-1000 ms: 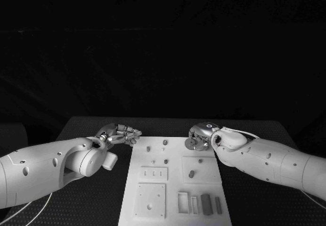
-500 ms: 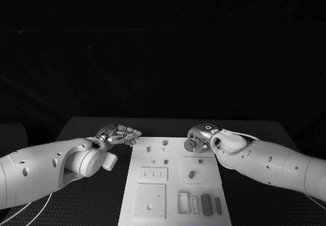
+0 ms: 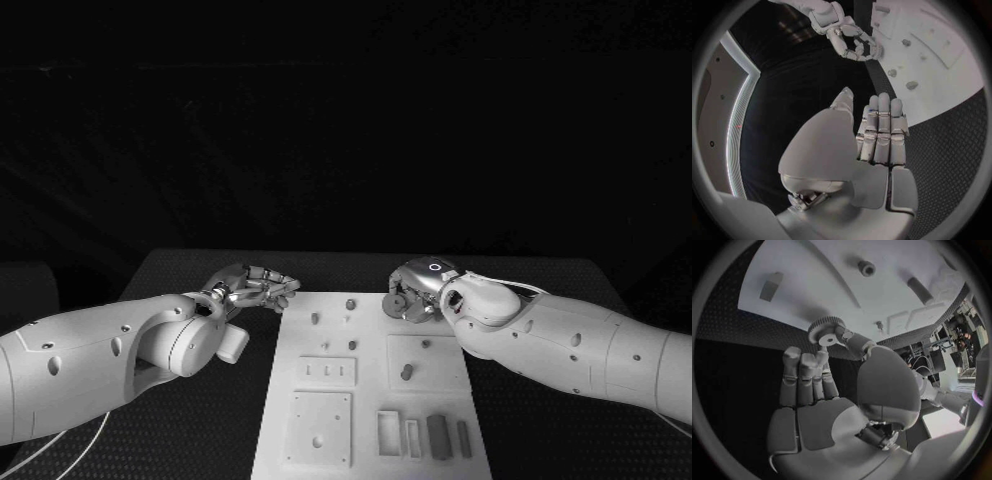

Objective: Assemble the parts on the task board

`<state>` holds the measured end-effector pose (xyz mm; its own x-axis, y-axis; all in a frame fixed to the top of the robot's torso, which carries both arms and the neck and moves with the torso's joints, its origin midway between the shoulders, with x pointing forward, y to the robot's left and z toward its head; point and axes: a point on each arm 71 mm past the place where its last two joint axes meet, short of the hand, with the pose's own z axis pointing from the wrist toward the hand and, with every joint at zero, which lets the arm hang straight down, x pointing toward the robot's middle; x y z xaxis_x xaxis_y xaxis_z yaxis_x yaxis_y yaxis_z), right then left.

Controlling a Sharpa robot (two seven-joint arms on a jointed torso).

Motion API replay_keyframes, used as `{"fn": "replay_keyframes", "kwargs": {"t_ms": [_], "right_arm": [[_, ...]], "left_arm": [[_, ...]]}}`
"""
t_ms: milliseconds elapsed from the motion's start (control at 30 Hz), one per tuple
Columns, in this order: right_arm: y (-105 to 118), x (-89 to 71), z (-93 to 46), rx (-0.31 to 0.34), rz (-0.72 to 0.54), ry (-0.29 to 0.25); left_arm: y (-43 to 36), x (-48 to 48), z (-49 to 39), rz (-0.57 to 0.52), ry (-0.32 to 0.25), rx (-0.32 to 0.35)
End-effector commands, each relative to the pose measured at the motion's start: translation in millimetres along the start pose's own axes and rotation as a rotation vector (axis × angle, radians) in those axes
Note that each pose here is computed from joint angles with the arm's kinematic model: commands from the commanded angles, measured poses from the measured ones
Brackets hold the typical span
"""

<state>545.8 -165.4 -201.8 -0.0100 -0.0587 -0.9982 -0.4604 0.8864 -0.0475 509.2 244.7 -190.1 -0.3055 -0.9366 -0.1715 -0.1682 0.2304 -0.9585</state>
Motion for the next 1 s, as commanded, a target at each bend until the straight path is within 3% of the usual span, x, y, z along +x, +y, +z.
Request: {"fn": "replay_keyframes", "kwargs": {"t_ms": [33,267,600,1000], "right_arm": [[5.3,-3.5,-0.3,0.0,-0.024,-0.027],[26.7,-7.9,0.7,-0.041,-0.015,-0.047],[60.3,-12.3,12.4,-0.088,-0.016,-0.092],[84.9,1.0,25.0,-0.107,-0.015,-0.07]], "left_arm": [[-1.7,1.9,0.0,0.0,0.011,0.01],[-1.6,1.6,-0.1,0.0,0.01,0.009],[-2.0,2.7,-0.1,0.0,0.014,0.01],[-2.6,5.0,0.8,0.0,0.019,0.01]]}}
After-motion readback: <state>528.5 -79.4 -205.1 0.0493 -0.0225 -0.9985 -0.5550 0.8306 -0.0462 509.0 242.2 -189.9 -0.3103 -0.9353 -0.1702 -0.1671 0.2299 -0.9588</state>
